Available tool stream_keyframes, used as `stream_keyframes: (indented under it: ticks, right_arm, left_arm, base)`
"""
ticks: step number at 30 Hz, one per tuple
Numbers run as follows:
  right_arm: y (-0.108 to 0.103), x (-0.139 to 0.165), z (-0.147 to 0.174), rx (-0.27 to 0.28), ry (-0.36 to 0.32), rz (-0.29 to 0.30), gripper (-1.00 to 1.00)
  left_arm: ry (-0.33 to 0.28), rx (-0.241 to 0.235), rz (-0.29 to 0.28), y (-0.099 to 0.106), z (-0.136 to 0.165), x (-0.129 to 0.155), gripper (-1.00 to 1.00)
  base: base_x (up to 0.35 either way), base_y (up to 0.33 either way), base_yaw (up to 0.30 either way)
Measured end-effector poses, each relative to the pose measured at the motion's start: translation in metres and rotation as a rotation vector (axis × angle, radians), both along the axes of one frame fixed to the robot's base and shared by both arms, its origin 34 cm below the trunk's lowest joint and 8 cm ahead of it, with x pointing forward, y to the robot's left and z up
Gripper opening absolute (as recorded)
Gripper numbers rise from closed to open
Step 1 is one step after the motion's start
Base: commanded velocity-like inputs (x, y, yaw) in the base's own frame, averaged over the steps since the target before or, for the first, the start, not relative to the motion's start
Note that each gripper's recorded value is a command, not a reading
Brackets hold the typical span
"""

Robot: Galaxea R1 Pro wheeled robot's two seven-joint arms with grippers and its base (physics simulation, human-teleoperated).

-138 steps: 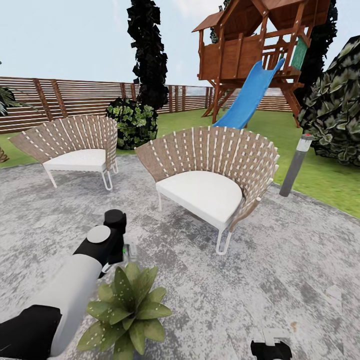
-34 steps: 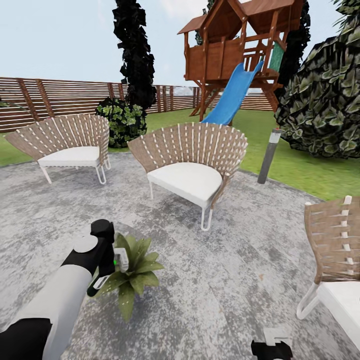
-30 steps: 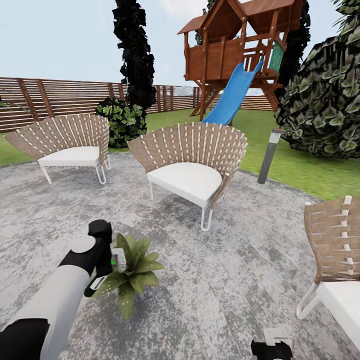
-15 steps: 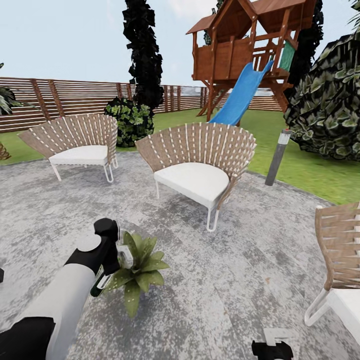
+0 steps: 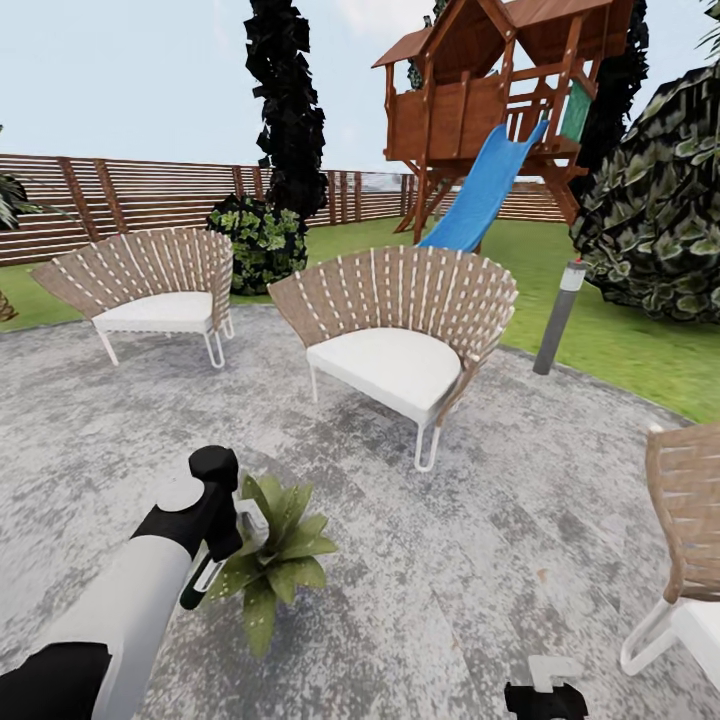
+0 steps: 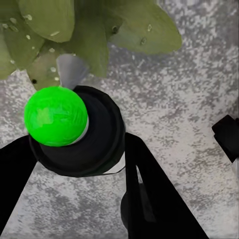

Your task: Pick up the pesticide atomizer in the garden and spray insectifuge to fully cover both potted plants in the garden.

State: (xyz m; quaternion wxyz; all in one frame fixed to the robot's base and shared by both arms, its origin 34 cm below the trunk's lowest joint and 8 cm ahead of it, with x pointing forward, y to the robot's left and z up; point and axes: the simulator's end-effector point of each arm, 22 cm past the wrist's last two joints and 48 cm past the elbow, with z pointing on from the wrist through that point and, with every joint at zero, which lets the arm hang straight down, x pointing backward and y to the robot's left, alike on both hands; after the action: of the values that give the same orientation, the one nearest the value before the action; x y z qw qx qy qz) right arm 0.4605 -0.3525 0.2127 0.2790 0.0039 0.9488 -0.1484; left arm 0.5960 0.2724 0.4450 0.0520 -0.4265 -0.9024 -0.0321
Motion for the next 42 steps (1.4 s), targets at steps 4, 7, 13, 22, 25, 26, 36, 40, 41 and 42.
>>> stream_keyframes:
  ticks: [4, 7, 13, 22, 25, 26, 36, 40, 41, 42]
  right_arm:
    - [0.0, 0.0, 0.0, 0.0, 0.001, 0.0, 1.0]
    - [0.0, -0.001, -0.001, 0.001, 0.002, 0.001, 1.0]
    - [0.001, -0.001, -0.001, 0.001, 0.002, 0.002, 1.0]
    - [0.001, 0.0, -0.001, 0.001, 0.002, 0.002, 1.0]
    - [0.001, -0.001, -0.001, 0.001, 0.002, 0.002, 1.0]
    - [0.001, 0.0, -0.001, 0.001, 0.002, 0.002, 1.0]
    - [0.001, -0.001, -0.001, 0.002, 0.002, 0.001, 1.0]
    - [0.001, 0.0, -0.001, 0.002, 0.002, 0.001, 1.0]
    - [0.001, 0.0, -0.001, 0.001, 0.002, 0.002, 1.0]
    - [0.001, 0.0, -0.001, 0.001, 0.002, 0.002, 1.0]
  left_arm:
    - [0.046, 0.001, -0.007, 0.001, -0.021, -0.024, -1.0]
    - [0.08, 0.003, 0.001, 0.004, -0.036, -0.043, -1.0]
    - [-0.007, -0.022, -0.011, -0.018, -0.016, -0.021, -1.0]
    - [-0.018, 0.094, 0.031, 0.042, -0.009, -0.018, -1.0]
    - [-0.009, 0.11, 0.041, 0.054, -0.011, -0.024, -1.0]
    - [-0.007, 0.111, 0.039, 0.053, -0.012, -0.024, -1.0]
    - [-0.013, 0.077, 0.017, 0.027, -0.018, -0.024, -1.0]
    - [-0.015, 0.058, 0.008, 0.014, -0.018, -0.023, -1.0]
    - [-0.015, 0.059, 0.009, 0.015, -0.018, -0.023, -1.0]
    - [-0.015, 0.063, 0.01, 0.018, -0.018, -0.023, -1.0]
  base:
    - [0.021, 0.0, 0.0]
    - [0.002, 0.0, 0.0]
    - [0.0, 0.0, 0.0]
    - [0.0, 0.0, 0.0]
    - [0.0, 0.0, 0.0]
    - [0.0, 0.0, 0.0]
    - [0.0, 0.0, 0.0]
    - [0.0, 0.0, 0.0]
    - [0.0, 0.0, 0.0]
    - [0.0, 0.0, 0.0]
